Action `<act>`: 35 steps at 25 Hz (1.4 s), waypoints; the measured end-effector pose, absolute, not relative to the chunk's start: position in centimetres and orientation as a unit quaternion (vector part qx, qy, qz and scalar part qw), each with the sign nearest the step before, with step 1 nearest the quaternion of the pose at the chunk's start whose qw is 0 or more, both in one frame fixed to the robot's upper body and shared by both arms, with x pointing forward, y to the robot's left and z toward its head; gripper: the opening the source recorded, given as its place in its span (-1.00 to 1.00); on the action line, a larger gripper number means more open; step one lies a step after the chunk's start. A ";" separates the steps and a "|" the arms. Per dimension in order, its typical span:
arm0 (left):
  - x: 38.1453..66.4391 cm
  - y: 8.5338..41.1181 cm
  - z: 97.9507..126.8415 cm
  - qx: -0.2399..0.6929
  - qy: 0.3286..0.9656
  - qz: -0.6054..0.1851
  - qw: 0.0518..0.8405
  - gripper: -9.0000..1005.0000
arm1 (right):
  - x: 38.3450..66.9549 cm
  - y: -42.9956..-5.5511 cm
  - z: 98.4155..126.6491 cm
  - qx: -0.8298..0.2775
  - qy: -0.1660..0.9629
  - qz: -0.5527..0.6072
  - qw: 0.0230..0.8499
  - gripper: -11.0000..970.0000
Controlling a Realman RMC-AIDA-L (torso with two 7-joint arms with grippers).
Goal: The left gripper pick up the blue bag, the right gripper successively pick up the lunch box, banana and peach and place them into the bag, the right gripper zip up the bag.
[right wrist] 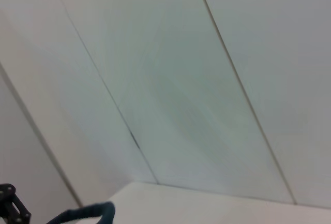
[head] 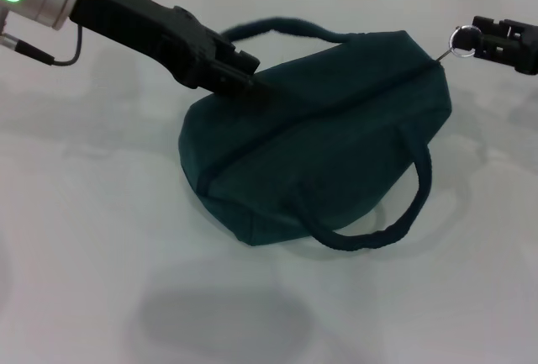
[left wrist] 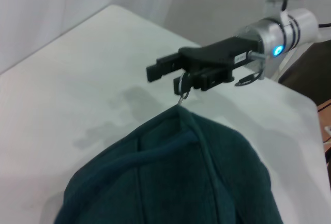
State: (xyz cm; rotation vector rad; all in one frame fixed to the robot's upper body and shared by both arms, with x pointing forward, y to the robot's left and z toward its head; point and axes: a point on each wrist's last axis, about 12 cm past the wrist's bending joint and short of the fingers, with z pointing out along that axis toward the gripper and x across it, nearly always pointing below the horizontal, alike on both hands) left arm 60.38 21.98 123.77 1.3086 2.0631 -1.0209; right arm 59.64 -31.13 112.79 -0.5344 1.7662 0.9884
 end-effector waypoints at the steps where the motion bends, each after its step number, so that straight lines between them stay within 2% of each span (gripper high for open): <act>1: 60.4 22.0 123.8 0.479 0.754 -0.376 0.247 -0.21 | 59.8 -31.0 112.9 -0.218 0.734 0.414 0.492 -0.04; 3: 60.3 22.0 123.8 0.481 0.750 -0.379 0.251 -0.08 | 60.1 -30.9 112.8 -0.204 0.758 0.420 0.455 0.07; 8: 60.1 22.3 123.7 0.478 0.746 -0.385 0.257 0.11 | 60.4 -31.6 112.1 -0.176 0.817 0.405 0.370 0.29; 17: 60.1 22.4 123.5 0.481 0.743 -0.383 0.265 0.16 | 59.4 -33.7 114.5 -0.174 0.804 0.453 0.343 0.29; 20: 60.2 22.4 123.5 0.485 0.740 -0.382 0.268 0.19 | 59.3 -34.4 114.9 -0.168 0.795 0.456 0.362 0.29; 23: 60.2 22.7 123.6 0.483 0.730 -0.387 0.290 0.21 | 59.0 -34.4 115.2 -0.192 0.751 0.458 0.434 0.29; 27: 59.8 24.2 123.7 0.461 0.690 -0.410 0.378 0.25 | 57.9 -33.1 116.4 -0.257 0.654 0.468 0.536 0.28; 31: 58.7 26.2 123.0 0.432 0.655 -0.426 0.450 0.28 | 57.2 -31.0 118.2 -0.329 0.588 0.485 0.557 0.28; 35: 57.2 27.8 121.7 0.410 0.642 -0.434 0.481 0.31 | 57.3 -28.7 119.7 -0.389 0.554 0.489 0.550 0.27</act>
